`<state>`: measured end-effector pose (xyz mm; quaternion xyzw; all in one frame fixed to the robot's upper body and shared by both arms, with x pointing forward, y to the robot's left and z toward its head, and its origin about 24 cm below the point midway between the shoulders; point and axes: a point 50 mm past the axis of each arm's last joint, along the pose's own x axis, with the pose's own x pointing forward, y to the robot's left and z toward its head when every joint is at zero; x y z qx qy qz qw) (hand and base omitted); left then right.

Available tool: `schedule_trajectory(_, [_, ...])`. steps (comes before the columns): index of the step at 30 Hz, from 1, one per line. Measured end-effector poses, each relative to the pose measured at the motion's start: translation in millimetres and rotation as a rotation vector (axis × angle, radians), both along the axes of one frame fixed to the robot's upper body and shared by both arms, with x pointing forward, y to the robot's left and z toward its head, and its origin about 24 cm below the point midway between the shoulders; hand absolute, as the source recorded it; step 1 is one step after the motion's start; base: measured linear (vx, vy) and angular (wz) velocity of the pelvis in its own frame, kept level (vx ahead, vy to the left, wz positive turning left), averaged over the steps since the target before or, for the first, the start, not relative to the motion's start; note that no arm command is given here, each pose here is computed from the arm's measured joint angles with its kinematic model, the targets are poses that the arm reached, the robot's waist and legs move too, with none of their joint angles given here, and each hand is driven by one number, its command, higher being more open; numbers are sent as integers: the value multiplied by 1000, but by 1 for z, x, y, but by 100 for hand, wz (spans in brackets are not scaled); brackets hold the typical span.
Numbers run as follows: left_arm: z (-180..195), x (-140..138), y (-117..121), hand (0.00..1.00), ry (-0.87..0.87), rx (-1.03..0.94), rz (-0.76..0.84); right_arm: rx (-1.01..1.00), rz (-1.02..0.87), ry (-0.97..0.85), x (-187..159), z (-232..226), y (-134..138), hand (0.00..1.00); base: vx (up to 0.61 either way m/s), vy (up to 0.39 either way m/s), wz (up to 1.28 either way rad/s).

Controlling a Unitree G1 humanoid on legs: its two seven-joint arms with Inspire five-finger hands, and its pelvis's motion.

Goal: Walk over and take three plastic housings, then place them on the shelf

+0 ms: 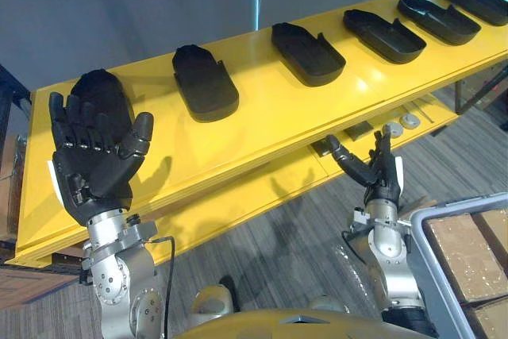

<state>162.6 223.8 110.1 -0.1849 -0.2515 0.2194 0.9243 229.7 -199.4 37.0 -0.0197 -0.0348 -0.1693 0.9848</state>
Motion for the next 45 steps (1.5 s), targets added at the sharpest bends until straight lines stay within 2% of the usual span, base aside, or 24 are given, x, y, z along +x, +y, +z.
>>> schedule_trajectory(4, [1, -3, 8, 100, 5, 4, 46, -182, 2, -122, 18, 32, -16, 100, -18, -14, 43])
schedule_trajectory(7, [-2, -10, 17, 100, 16, -26, 102, -375, 15, -314, 56, 93, -26, 100, -88, -74, 45])
schedule_trajectory(11, [-8, -10, 10, 100, 14, -73, 30, -574, -50, -403, 90, 146, -43, 100, -124, -95, 71])
schedule_trajectory(12, [-11, -11, 6, 100, 26, -60, -11, -685, -95, -411, 97, 169, -54, 100, -131, -78, 87])
schedule_trajectory(14, [-12, -9, 0, 100, 26, -60, -52, -775, -141, -388, 102, 182, -66, 100, -99, -4, 108])
schedule_trajectory(16, [-14, -7, -8, 100, 29, -56, -108, -856, -180, -282, 116, 190, -77, 100, -50, 55, 80])
schedule_trajectory(22, [-26, -1, -18, 100, 92, -67, -197, -975, -190, 70, 141, 166, -89, 100, -18, 99, 24])
schedule_trajectory(25, [-30, 6, -19, 100, 109, -77, -210, -949, -225, 209, 145, 162, -102, 100, -49, 158, 13])
schedule_trajectory(28, [-28, 10, -21, 100, 95, -88, -240, -889, -265, 265, 142, 162, -115, 100, -57, 93, 4])
schedule_trajectory(38, [-27, 12, -22, 100, 88, -88, -250, -771, -420, 253, 132, 164, -139, 100, -16, 15, -1])
schedule_trajectory(45, [-27, 11, -23, 100, 91, -88, -253, -723, -458, 287, 125, 163, -155, 100, -24, 3, 1])
